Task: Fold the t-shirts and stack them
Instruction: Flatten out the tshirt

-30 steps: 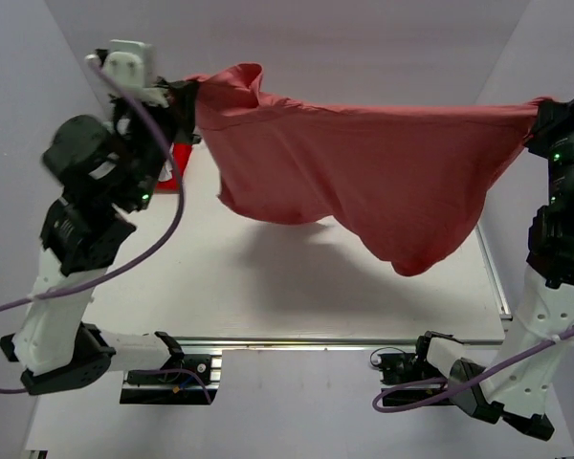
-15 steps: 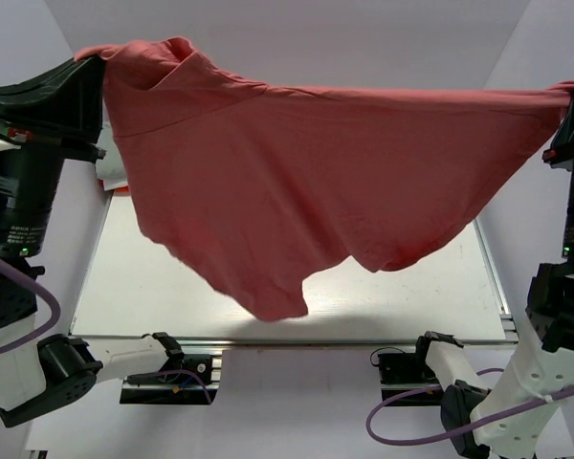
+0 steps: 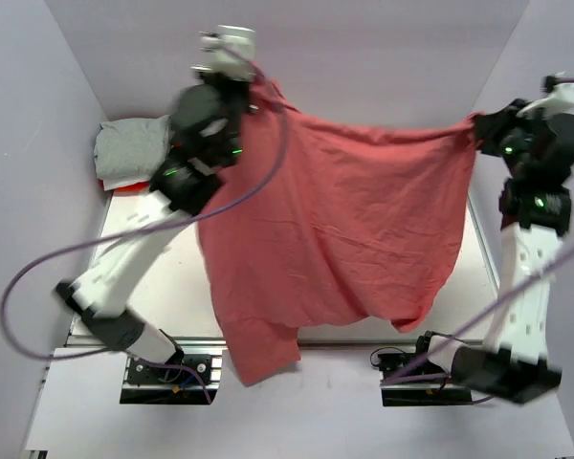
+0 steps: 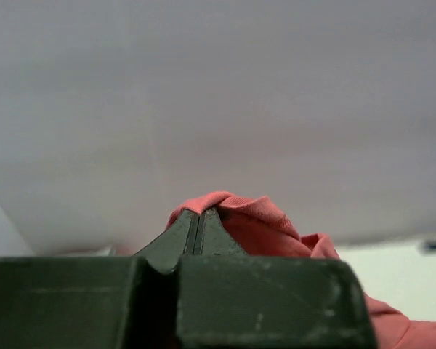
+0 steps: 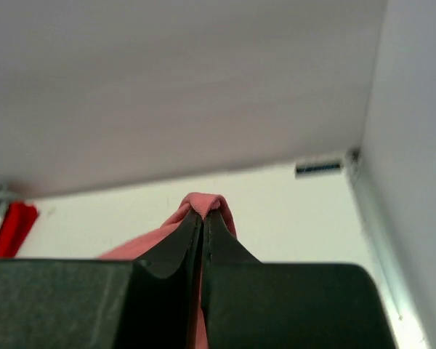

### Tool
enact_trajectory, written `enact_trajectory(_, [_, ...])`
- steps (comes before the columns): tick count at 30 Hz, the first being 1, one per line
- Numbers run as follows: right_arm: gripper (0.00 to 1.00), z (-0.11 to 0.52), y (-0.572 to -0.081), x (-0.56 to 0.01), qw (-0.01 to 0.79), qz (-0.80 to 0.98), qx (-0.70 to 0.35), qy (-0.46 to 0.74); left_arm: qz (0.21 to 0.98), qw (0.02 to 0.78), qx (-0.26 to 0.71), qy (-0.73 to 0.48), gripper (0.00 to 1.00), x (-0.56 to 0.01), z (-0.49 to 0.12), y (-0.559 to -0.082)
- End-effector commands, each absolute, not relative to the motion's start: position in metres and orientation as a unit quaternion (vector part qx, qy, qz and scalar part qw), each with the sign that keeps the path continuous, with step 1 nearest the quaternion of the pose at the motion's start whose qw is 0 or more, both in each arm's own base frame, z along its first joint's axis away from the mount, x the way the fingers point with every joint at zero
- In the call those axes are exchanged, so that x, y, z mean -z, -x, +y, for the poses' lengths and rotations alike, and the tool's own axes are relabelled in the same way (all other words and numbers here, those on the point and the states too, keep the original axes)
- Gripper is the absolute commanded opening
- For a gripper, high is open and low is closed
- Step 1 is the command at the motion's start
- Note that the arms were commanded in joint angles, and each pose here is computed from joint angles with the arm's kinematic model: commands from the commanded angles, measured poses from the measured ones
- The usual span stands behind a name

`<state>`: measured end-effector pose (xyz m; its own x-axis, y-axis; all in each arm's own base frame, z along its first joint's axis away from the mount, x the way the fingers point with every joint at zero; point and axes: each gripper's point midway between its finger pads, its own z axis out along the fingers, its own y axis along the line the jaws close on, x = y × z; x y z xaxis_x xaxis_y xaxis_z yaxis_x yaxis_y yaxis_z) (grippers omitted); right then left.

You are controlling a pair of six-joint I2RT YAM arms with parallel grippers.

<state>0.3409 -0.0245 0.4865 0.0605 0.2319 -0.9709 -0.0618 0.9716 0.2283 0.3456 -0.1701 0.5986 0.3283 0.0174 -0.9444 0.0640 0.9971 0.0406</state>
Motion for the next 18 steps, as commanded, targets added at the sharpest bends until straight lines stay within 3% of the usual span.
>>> enact_trajectory(1, [0.00, -0.011, -0.381, -0.441, 0.684, 0.709, -0.167, -0.043, 0.630, 0.774, -0.061, -0.003, 0.00, -0.540, -0.172, -0.400])
enact_trajectory(6, [0.00, -0.018, -0.443, -0.388, 0.618, 0.762, -0.188, -0.044, 0.675, 0.733, -0.084, -0.005, 0.00, -0.478, -0.179, -0.492])
enact_trajectory(10, [0.00, -0.031, -0.476, -0.444, 0.651, 0.740, -0.165, -0.028, 0.614, 0.787, -0.045, 0.034, 0.00, -0.551, -0.162, -0.522])
enact_trajectory(13, [0.00, -0.033, -0.487, -0.482, 0.679, 0.715, -0.165, -0.020, 0.541, 0.841, 0.002, 0.034, 0.00, -0.601, -0.157, -0.509])
enact_trajectory(16, [0.00, -0.028, -0.471, -0.539, 0.727, 0.667, -0.162, 0.000, 0.472, 0.880, 0.053, 0.003, 0.00, -0.659, -0.157, -0.461])
enact_trajectory(18, [0.00, -0.023, -0.465, -0.534, 0.729, 0.663, -0.171, 0.007, 0.463, 0.885, 0.053, 0.011, 0.00, -0.674, -0.146, -0.442])
